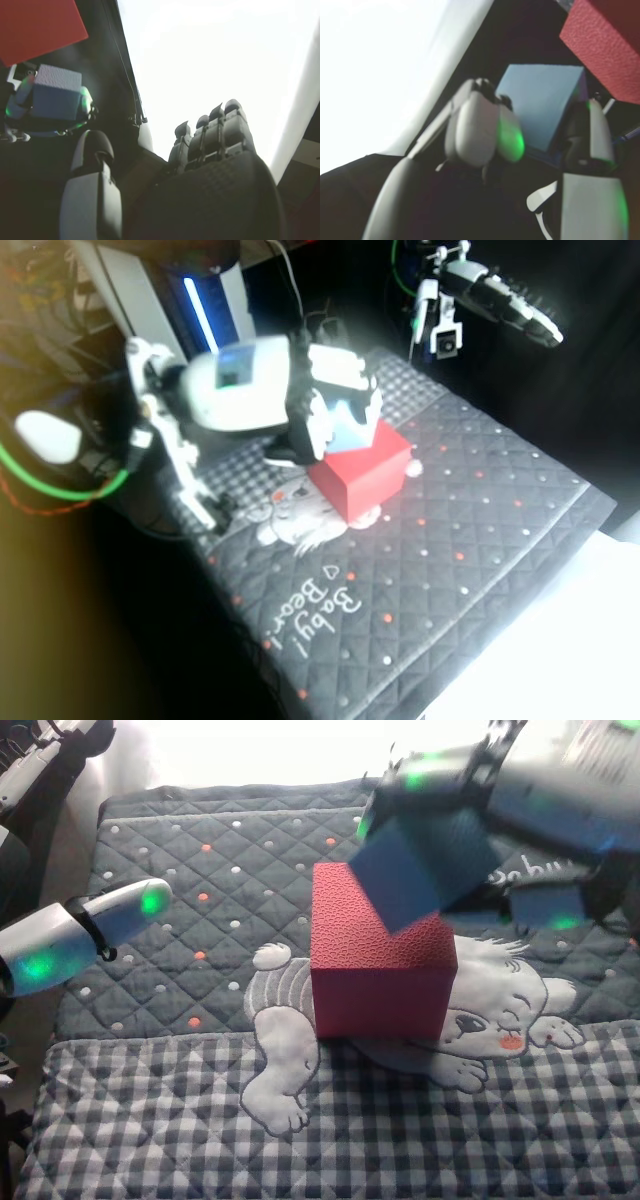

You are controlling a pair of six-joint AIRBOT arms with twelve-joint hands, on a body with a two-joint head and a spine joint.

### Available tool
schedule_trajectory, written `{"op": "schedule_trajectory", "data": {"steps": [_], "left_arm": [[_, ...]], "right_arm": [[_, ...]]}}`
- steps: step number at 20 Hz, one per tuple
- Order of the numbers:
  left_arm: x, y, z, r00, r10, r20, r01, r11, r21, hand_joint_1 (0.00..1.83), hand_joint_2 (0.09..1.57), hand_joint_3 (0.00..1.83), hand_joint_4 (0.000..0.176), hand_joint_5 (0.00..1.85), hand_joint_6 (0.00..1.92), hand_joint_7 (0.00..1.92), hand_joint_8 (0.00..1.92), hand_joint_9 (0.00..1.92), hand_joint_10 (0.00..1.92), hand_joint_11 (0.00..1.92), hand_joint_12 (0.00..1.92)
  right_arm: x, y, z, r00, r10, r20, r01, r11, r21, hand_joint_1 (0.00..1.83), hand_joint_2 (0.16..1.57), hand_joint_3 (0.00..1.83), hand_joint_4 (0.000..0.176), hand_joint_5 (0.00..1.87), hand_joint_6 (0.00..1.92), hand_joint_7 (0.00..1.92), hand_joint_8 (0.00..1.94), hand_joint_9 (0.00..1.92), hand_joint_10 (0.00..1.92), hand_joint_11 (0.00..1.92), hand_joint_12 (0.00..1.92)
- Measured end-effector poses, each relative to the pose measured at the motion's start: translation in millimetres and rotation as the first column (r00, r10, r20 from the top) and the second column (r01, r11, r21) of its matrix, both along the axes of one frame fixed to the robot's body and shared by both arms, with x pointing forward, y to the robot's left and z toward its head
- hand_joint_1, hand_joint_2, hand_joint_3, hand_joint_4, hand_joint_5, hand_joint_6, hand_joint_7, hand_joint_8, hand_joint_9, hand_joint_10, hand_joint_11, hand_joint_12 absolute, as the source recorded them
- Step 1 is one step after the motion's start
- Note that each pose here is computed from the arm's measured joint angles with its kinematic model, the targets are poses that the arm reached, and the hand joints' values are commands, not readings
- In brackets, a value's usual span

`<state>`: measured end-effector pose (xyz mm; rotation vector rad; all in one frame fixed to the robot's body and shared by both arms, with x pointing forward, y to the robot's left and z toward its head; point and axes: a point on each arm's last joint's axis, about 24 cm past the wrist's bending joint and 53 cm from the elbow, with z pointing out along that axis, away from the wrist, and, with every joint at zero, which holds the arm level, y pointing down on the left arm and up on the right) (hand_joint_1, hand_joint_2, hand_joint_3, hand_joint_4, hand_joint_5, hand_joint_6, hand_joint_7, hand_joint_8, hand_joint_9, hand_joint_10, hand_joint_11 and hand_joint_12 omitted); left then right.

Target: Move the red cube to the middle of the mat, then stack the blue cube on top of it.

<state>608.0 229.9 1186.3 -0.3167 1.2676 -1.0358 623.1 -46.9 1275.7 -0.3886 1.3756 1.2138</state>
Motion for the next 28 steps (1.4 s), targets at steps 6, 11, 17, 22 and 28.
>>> {"op": "schedule_trajectory", "data": {"steps": [6, 11, 17, 22, 28], "left_arm": [[0.6, 9.1, -0.6, 0.9995, 0.031, -0.001, -0.031, 0.9995, -0.009, 0.47, 1.11, 0.01, 0.135, 0.07, 0.0, 0.0, 0.0, 0.0, 0.0, 0.0, 0.0], [-0.9, 14.9, 0.8, 0.9988, 0.049, 0.009, -0.049, 0.9987, -0.015, 0.49, 1.1, 0.0, 0.111, 0.09, 0.0, 0.0, 0.0, 0.0, 0.0, 0.0, 0.0], [-1.8, 20.1, -1.0, 0.9978, 0.066, 0.006, -0.066, 0.9977, -0.016, 0.48, 1.12, 0.0, 0.114, 0.08, 0.0, 0.0, 0.0, 0.0, 0.0, 0.0, 0.0], [-3.0, 23.1, -0.5, 0.9972, 0.074, 0.011, -0.074, 0.9971, -0.018, 0.49, 1.12, 0.0, 0.122, 0.07, 0.0, 0.0, 0.0, 0.0, 0.0, 0.0, 0.0], [-4.1, 25.6, -2.4, 0.9966, 0.083, 0.005, -0.082, 0.9963, -0.023, 0.46, 1.04, 0.0, 0.118, 0.07, 0.0, 0.0, 0.0, 0.0, 0.0, 0.0, 0.0]], "right_arm": [[6.2, 5.7, -8.2, 1.0, -0.003, -0.007, 0.002, 0.998, -0.063, 0.66, 1.47, 0.0, 0.0, 0.06, 1.12, 0.08, 0.91, 0.01, 1.46, 0.03, 1.92], [11.6, 7.2, -23.0, 0.999, -0.023, -0.022, 0.02, 0.991, -0.129, 0.51, 1.36, 0.0, 0.0, 0.0, 0.39, 0.01, 0.17, 0.0, 0.52, 0.0, 1.31], [14.4, 7.9, -28.1, 0.999, -0.032, -0.029, 0.027, 0.988, -0.151, 0.45, 1.31, 0.0, 0.0, 0.0, 0.0, 0.0, 0.0, 0.0, 0.0, 0.0, 0.0], [16.5, 6.0, -28.0, 0.999, -0.039, -0.034, 0.034, 0.988, -0.148, 0.52, 1.03, 0.0, 0.047, 0.0, 0.0, 0.0, 0.0, 0.0, 0.0, 0.0, 0.0], [-5.9, -23.1, 5.0, 0.999, -0.041, 0.006, 0.042, 0.996, -0.073, 0.43, 1.06, 0.0, 0.007, 0.0, 0.0, 0.0, 0.0, 0.0, 0.0, 0.0, 0.0]]}}
